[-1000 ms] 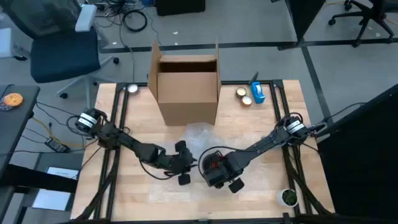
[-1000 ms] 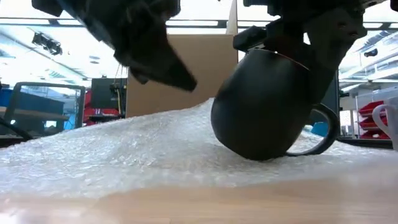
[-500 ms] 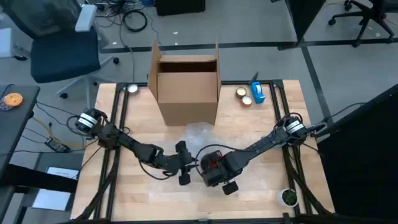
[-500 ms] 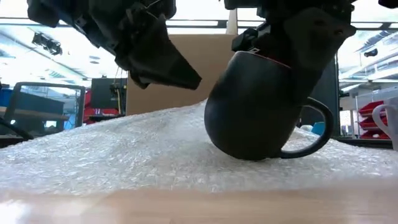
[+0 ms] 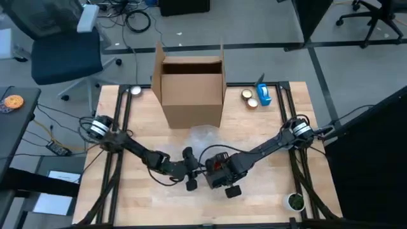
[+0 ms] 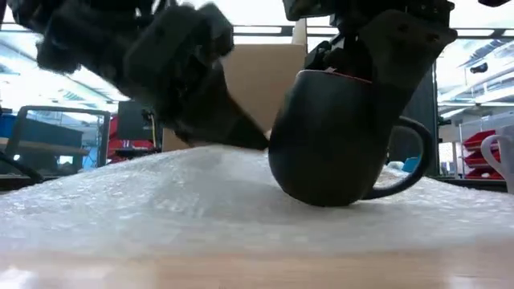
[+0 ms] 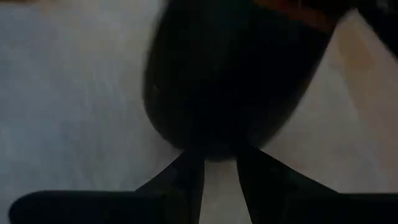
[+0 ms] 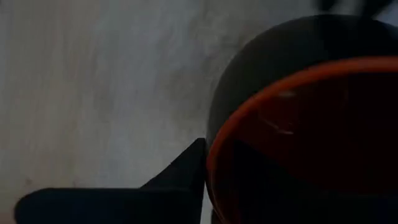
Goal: Wrap mug
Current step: Wrap the orange mug with bubble wrap
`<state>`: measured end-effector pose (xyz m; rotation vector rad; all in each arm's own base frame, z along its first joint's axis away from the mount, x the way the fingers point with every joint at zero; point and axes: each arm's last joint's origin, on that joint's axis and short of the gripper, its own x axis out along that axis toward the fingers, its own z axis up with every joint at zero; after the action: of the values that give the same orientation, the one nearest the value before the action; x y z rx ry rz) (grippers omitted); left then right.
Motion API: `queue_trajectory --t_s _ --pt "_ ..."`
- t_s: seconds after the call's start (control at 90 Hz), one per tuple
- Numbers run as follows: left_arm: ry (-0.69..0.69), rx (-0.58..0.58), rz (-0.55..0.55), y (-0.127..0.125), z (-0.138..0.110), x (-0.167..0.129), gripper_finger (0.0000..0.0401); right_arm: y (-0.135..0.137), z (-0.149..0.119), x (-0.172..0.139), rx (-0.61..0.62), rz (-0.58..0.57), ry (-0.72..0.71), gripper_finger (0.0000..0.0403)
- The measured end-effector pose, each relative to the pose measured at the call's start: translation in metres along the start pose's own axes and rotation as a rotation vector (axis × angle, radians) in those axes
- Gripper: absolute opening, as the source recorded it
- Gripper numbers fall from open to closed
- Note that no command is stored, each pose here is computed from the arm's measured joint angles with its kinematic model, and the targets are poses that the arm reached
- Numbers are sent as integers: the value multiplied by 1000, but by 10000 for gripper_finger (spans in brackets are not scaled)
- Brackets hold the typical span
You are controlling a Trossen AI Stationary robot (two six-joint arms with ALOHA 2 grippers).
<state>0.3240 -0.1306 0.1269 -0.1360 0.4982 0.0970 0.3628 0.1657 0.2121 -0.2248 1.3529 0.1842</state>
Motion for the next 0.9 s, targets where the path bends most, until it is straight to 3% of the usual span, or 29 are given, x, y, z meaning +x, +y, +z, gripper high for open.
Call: queue_trajectory --t_s 0.367,0.556,0.744,0.9 --pt "4 -6 -26 -3 3 6 78 -1 11 -22 6 -35 -55 134" --pt "12 -5 -25 -3 2 6 78 -5 22 -33 -13 -66 -148 146" --pt "27 -2 -45 -4 0 6 78 -16 27 -29 49 -82 -167 145" --pt "60 49 -171 -7 2 5 78 -22 31 -28 72 -81 -202 146"
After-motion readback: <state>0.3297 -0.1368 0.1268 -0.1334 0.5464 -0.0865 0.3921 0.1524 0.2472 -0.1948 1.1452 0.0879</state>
